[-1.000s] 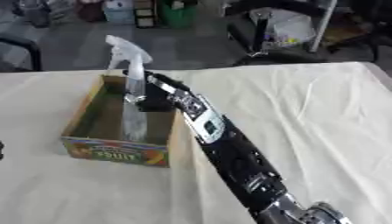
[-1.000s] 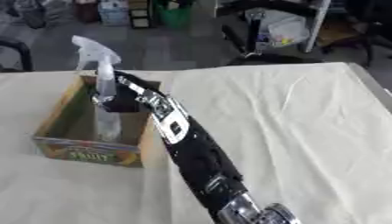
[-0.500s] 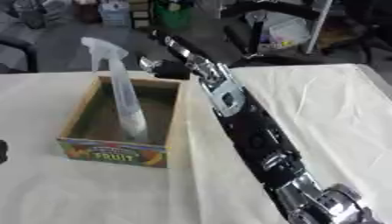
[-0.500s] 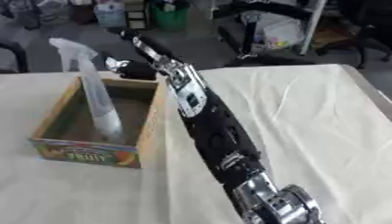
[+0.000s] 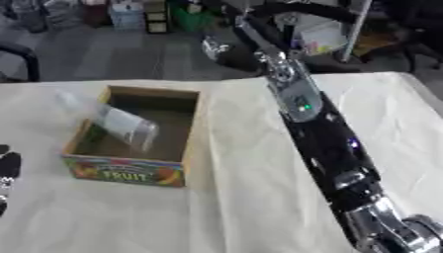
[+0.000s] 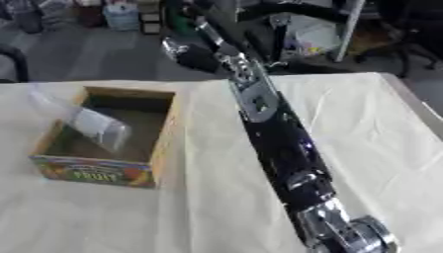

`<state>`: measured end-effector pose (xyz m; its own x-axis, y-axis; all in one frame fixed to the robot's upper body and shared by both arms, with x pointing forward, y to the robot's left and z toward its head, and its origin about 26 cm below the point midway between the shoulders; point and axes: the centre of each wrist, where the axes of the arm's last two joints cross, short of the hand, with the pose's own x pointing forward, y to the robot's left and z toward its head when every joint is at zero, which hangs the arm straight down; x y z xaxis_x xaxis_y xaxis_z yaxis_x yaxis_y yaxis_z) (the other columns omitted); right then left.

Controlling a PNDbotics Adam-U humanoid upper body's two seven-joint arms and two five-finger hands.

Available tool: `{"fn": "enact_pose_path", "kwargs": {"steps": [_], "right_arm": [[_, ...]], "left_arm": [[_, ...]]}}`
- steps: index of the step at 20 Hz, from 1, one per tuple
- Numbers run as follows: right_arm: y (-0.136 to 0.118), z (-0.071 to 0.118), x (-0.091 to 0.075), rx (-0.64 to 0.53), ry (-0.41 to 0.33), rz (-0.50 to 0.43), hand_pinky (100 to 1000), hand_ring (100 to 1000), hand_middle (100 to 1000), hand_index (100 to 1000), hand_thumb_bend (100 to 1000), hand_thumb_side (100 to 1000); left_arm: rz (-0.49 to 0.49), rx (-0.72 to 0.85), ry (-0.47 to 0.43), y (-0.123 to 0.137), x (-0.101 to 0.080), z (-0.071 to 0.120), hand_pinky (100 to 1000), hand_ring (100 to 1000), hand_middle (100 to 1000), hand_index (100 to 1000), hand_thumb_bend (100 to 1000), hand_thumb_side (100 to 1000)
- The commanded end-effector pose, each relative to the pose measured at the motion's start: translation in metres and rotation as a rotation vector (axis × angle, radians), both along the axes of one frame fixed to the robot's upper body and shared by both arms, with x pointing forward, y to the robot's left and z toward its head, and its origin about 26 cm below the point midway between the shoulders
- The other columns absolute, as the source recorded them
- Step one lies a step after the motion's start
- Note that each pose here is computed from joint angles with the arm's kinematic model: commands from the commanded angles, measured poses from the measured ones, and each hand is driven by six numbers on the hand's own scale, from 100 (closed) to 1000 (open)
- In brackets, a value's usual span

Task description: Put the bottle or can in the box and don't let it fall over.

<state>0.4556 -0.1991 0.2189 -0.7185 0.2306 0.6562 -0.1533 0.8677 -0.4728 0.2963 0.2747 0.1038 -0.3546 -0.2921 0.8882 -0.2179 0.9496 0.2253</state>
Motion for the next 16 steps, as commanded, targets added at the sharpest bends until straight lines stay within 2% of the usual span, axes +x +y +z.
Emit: {"fn": "enact_pose_path", "kwargs": {"steps": [1,6,10,16], "right_arm": [[-0.036,0.015,-0.021,0.191,-0.046,0.0,967,1000,1000,1000,100,504],[-0.093,-0.018,-0.056,0.376,0.002,-0.103,957,1000,996,1000,100,498],[-0.122,-0.042,-0.083,0.391,0.0,-0.196,945,1000,984,1000,100,463],[-0.14,-0.065,-0.11,0.374,-0.003,-0.296,930,1000,961,1000,100,440]], "left_arm": [[0.031,0.034,-0.021,0.009,-0.001,0.007,668,658,709,817,597,624],[0.056,0.049,-0.022,0.015,-0.003,0.008,668,658,709,816,595,623],[0.071,0.056,-0.017,0.018,-0.004,0.006,667,657,708,815,593,622],[0.064,0.054,-0.018,0.018,-0.005,0.006,665,650,702,812,587,619]]}}
